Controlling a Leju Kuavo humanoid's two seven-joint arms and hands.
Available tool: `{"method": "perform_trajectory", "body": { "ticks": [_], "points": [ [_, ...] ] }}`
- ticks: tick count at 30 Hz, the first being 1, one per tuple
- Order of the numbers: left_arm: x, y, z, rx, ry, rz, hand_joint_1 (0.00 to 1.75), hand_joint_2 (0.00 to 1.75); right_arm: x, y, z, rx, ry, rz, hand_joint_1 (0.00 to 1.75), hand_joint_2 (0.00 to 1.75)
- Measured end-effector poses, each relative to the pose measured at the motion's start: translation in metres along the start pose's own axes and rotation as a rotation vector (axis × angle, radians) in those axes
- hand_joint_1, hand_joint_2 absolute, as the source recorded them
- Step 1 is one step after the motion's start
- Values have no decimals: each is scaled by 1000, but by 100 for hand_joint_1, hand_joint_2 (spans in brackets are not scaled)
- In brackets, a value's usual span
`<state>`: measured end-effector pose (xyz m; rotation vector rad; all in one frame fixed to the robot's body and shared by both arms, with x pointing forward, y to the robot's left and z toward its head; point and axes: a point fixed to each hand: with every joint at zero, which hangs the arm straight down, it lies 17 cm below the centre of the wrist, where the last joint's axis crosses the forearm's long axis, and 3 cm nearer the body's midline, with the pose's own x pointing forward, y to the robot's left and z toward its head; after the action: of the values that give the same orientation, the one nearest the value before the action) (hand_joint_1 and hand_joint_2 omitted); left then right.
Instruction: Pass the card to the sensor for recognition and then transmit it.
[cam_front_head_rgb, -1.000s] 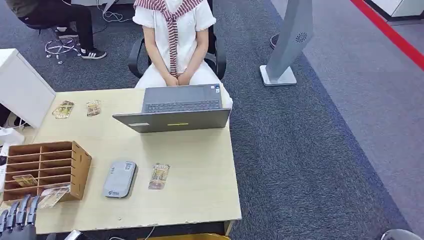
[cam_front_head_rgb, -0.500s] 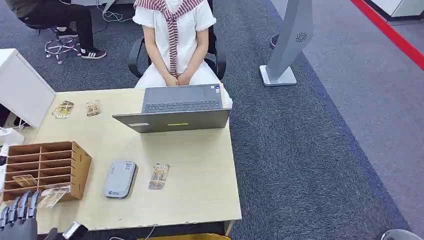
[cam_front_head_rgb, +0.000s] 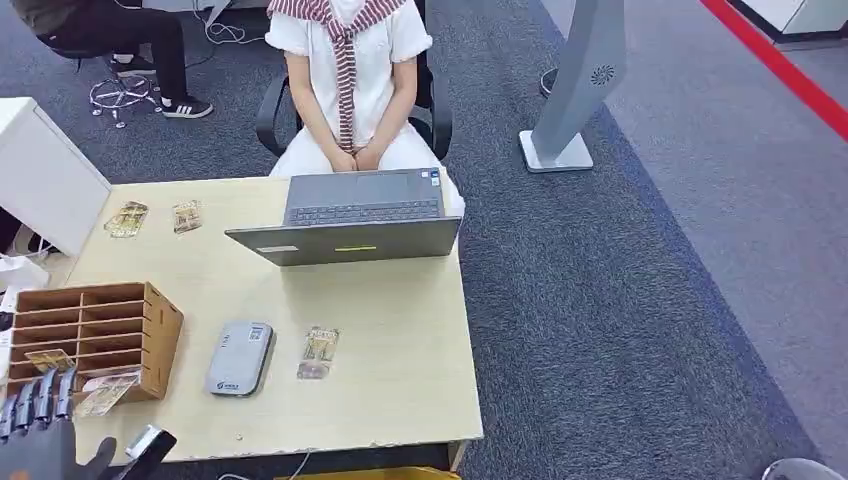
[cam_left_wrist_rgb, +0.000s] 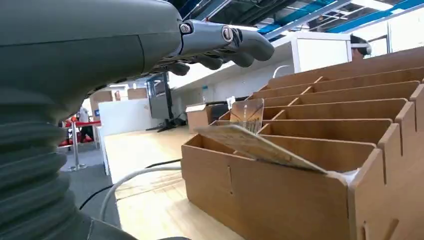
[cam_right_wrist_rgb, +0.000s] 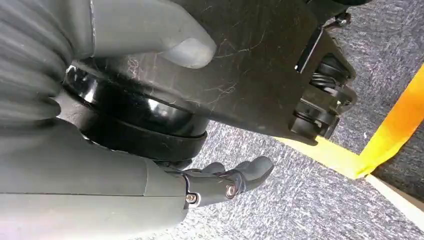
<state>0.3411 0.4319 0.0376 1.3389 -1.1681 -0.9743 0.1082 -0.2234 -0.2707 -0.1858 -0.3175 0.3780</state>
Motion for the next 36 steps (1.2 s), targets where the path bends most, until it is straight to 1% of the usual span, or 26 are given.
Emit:
{"method": "perform_trajectory", "body": {
  "ticks": [18,19,20,25,36],
  "points": [
    [2,6,-8,17,-1,2,0,175,2,0,0,2,-6,10,0,175],
    [2,6,-8,17,-1,2,96,175,2,0,0,3,-6,10,0,175],
    [2,6,-8,17,-1,2,175,175,2,0,0,3,-6,10,0,175],
    [-2,7,-10,20,13,-6,175,175,3,2,0,9,-12,9,0,175],
    [-3,15,-15,46,9,-1,175,175,2,0,0,7,-11,4,0,175]
  ]
}}
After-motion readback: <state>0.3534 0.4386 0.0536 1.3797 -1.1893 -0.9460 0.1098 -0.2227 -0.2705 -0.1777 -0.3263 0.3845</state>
